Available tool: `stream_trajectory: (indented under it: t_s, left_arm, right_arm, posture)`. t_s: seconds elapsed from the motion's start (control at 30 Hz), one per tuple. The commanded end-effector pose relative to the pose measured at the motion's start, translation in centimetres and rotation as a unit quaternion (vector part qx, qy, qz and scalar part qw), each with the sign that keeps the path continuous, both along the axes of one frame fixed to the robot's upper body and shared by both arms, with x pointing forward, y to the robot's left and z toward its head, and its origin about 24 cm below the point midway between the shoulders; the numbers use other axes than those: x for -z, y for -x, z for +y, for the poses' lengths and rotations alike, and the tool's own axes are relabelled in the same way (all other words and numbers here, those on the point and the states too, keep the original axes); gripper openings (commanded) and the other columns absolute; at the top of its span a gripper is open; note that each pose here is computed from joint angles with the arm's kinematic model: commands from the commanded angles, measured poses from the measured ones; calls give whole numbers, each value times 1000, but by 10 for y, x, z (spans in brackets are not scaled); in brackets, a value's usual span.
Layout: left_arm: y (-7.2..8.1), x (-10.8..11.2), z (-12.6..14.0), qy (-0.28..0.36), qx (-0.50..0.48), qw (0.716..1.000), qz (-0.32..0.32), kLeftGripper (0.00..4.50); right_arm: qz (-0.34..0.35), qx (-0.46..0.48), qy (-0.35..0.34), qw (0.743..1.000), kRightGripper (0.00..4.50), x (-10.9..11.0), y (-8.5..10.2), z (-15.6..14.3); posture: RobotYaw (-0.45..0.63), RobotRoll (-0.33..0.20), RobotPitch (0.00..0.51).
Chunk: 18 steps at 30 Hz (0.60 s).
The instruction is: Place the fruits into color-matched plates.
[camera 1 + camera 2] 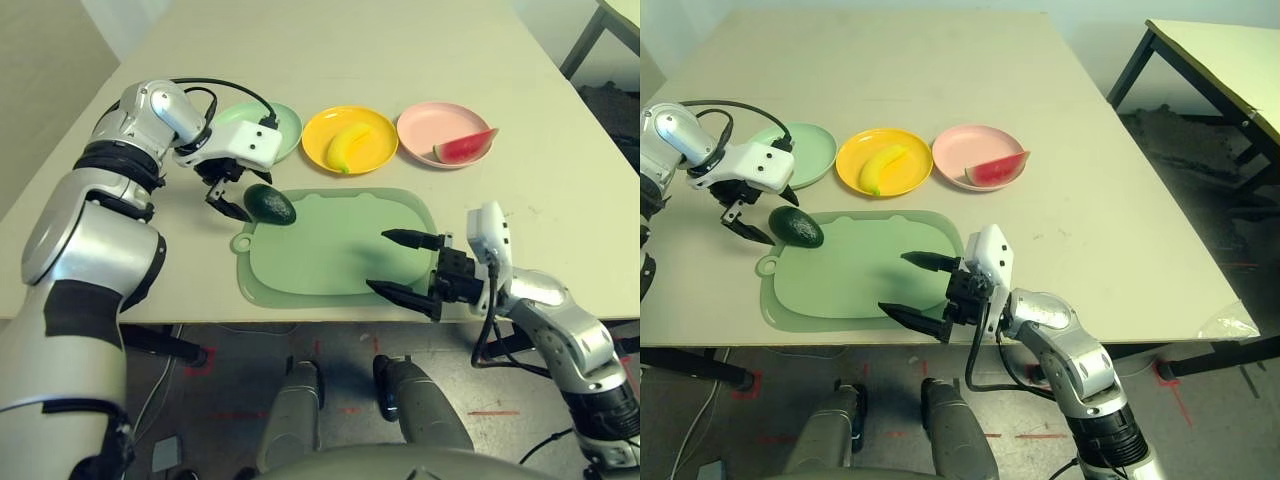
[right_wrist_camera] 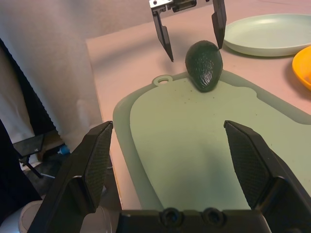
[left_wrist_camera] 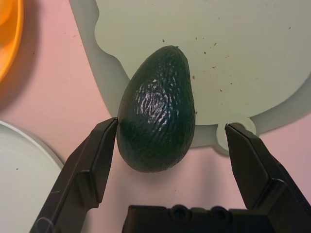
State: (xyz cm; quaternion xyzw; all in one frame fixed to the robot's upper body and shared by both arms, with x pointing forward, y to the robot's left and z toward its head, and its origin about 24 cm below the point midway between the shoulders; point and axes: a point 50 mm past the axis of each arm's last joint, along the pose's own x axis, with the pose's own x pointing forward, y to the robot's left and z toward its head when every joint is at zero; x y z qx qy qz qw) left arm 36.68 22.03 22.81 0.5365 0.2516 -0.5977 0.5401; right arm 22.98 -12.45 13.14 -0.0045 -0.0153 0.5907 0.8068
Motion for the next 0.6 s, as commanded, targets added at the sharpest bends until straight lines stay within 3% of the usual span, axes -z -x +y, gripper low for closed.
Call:
stream_trajectory:
  t_s: [0.03,0.6]
  left_arm:
    - [1,7,4,-12,0,1000,11,4487]
    - [1,14,3,-14,-1,1000,16,4487]
  right_arm:
    - [-6,-1,-2,1000,4500,-5,2,0]
    - [-4,2,0,1000,4500,-5,5,-1]
  posture:
    - [-262,0,193]
    - [-276,0,196]
